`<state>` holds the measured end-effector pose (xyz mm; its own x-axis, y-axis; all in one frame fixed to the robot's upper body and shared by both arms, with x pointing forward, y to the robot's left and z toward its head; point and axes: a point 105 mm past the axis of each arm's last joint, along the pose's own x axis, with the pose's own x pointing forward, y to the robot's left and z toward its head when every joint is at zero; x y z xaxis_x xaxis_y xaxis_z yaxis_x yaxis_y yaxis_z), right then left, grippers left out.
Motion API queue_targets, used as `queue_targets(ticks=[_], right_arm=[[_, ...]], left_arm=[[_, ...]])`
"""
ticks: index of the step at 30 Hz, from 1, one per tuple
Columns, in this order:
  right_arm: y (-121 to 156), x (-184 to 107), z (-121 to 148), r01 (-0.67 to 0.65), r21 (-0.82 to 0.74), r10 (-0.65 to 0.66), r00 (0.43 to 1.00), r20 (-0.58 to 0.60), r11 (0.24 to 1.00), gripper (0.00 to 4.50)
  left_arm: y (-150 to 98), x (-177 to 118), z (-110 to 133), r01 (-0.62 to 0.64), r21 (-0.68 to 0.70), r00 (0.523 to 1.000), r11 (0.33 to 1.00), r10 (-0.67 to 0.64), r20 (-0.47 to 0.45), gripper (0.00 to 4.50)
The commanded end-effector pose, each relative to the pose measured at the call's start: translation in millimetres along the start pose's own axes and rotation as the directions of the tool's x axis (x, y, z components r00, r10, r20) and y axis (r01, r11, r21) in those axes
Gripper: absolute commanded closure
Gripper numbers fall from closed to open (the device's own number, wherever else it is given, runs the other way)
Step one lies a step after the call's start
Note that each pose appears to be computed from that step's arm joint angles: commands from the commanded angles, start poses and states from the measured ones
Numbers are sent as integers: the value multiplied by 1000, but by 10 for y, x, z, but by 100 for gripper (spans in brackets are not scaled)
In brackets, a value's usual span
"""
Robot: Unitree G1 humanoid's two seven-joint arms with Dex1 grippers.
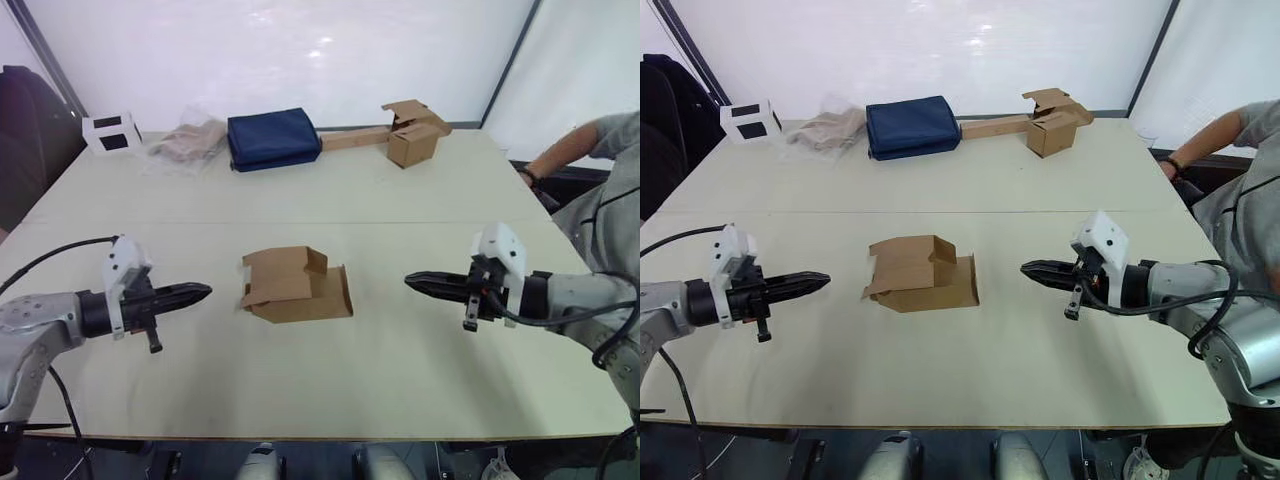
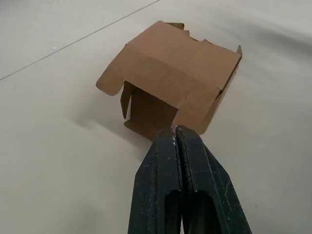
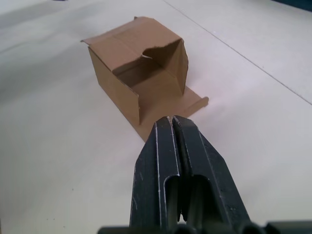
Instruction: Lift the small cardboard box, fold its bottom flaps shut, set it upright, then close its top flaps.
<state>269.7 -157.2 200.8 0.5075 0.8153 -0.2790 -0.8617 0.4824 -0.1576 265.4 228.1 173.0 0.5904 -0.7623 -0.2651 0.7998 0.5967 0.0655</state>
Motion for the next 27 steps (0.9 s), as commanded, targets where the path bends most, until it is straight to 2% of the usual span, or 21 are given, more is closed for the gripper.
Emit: queue_targets(ticks=[1,6,17,23,27], right_arm=[[-30,14,50,-4,-22,4,1000,10,1000,450],[-20,37,56,-23,-12,23,1000,7,1000,450],[1,88,8,-36,-6,36,999,-4,999,450],[3,143,-24,-23,-24,23,1000,1,999,450],[42,170,-3,-23,-31,24,999,21,999,450]], left_arm=[[-51,-76,111,-15,32,1000,999,15,19,446],[-149,-129,25,-2,38,999,999,4,-48,446],[-77,-28,147,-15,17,1000,1000,15,-13,446],[-54,9,147,-6,13,1000,1000,6,-30,446],[-43,29,166,24,-36,999,999,-26,-31,446]])
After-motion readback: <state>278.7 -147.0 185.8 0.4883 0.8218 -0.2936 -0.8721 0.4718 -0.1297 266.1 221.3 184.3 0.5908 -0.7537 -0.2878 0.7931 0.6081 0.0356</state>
